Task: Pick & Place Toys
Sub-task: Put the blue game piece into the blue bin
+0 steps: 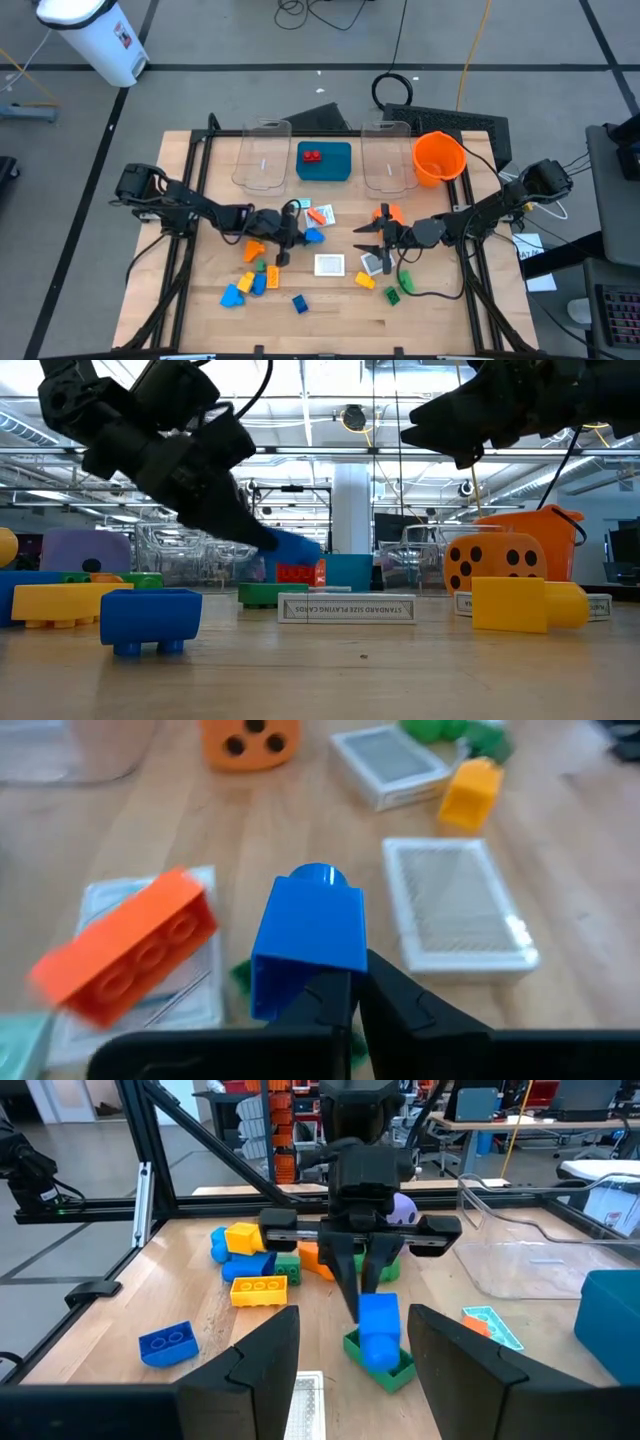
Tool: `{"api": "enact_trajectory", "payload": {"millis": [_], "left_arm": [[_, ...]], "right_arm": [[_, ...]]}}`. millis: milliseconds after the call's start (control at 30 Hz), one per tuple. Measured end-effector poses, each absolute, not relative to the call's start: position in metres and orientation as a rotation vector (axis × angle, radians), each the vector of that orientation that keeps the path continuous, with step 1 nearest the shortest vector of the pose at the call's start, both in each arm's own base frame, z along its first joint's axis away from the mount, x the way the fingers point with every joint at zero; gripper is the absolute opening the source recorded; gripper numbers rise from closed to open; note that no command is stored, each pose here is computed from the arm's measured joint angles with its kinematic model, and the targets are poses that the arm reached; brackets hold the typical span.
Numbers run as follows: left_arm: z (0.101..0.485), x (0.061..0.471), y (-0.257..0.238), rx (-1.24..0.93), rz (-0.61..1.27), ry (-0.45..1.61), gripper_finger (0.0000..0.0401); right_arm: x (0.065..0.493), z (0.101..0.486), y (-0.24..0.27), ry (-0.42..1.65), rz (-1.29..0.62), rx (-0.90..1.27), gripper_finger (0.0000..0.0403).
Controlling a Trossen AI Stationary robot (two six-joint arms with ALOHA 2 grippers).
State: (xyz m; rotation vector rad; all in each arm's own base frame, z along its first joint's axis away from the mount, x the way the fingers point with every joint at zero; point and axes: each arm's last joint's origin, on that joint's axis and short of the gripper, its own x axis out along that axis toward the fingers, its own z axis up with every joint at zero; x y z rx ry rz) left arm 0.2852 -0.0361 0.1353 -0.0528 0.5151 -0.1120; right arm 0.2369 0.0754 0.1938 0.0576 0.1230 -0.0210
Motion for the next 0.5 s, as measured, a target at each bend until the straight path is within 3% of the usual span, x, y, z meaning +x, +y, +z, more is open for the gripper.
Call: {"api": "enact_trajectory", "payload": {"millis": [500], "left_arm": [[0.167, 0.31, -0.037, -0.146, -0.22, 0.411, 0.0015]], "right_arm": [[0.245, 0.189, 0.084, 0.049, 0.1, -0.128, 0.018]]}}
